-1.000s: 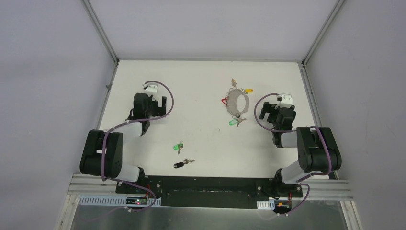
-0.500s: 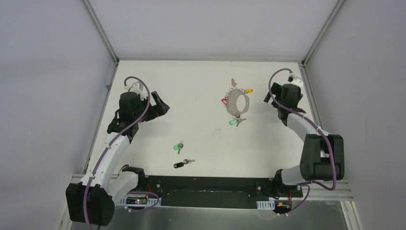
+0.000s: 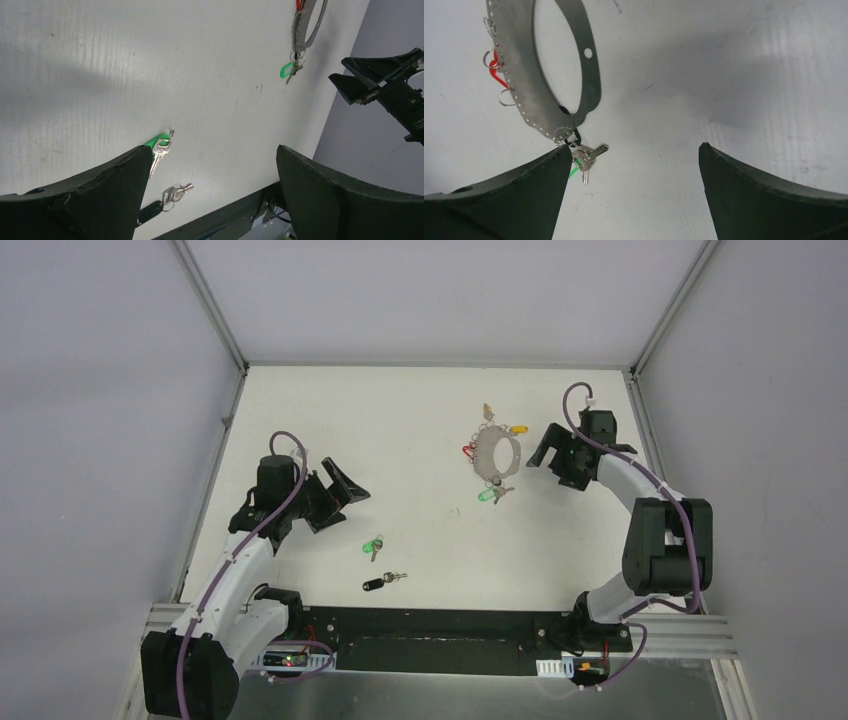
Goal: Put the keys on the keyring
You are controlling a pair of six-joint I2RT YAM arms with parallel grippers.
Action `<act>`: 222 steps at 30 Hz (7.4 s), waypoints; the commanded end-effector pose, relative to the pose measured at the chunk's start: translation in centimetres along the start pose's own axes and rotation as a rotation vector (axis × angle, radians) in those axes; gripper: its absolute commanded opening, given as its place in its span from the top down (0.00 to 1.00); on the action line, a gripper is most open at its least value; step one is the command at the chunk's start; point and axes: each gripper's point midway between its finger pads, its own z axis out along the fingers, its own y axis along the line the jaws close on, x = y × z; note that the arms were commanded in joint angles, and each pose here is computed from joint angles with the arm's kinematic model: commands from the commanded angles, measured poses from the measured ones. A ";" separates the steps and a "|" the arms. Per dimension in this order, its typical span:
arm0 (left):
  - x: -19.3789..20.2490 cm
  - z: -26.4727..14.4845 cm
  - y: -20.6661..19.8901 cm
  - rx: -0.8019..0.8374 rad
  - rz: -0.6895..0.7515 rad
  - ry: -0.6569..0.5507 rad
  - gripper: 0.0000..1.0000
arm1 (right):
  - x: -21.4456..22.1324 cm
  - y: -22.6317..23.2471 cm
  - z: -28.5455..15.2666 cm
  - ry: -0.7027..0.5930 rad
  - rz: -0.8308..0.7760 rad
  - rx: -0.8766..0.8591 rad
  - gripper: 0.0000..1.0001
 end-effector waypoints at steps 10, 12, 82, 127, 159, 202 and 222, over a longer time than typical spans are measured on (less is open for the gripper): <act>1.8 0.4 0.3 0.021 -0.045 0.095 0.01 | -1.0 7.0 1.5 0.128 -0.248 -0.055 0.01; 2.2 0.5 0.3 0.023 -0.053 0.114 0.01 | -1.0 7.3 2.2 0.147 -0.281 -0.038 0.02; 9.5 3.8 -9.5 0.170 0.104 0.356 0.16 | 12.0 19.2 -8.4 0.405 -0.338 -0.324 0.14; 12.6 5.6 -2.3 0.165 0.252 0.276 0.22 | 19.2 14.9 0.3 0.583 -0.486 -0.069 0.14; 12.6 6.1 -1.8 0.133 0.236 0.277 0.23 | 20.1 18.4 -0.8 0.377 -0.823 0.190 0.71; 12.3 5.7 -2.3 0.166 0.246 0.254 0.23 | 15.1 21.8 -8.7 0.202 -0.895 0.039 1.00; 11.5 4.2 -4.4 0.288 0.288 0.186 0.21 | 14.0 23.1 -13.5 0.079 -1.056 -0.291 1.00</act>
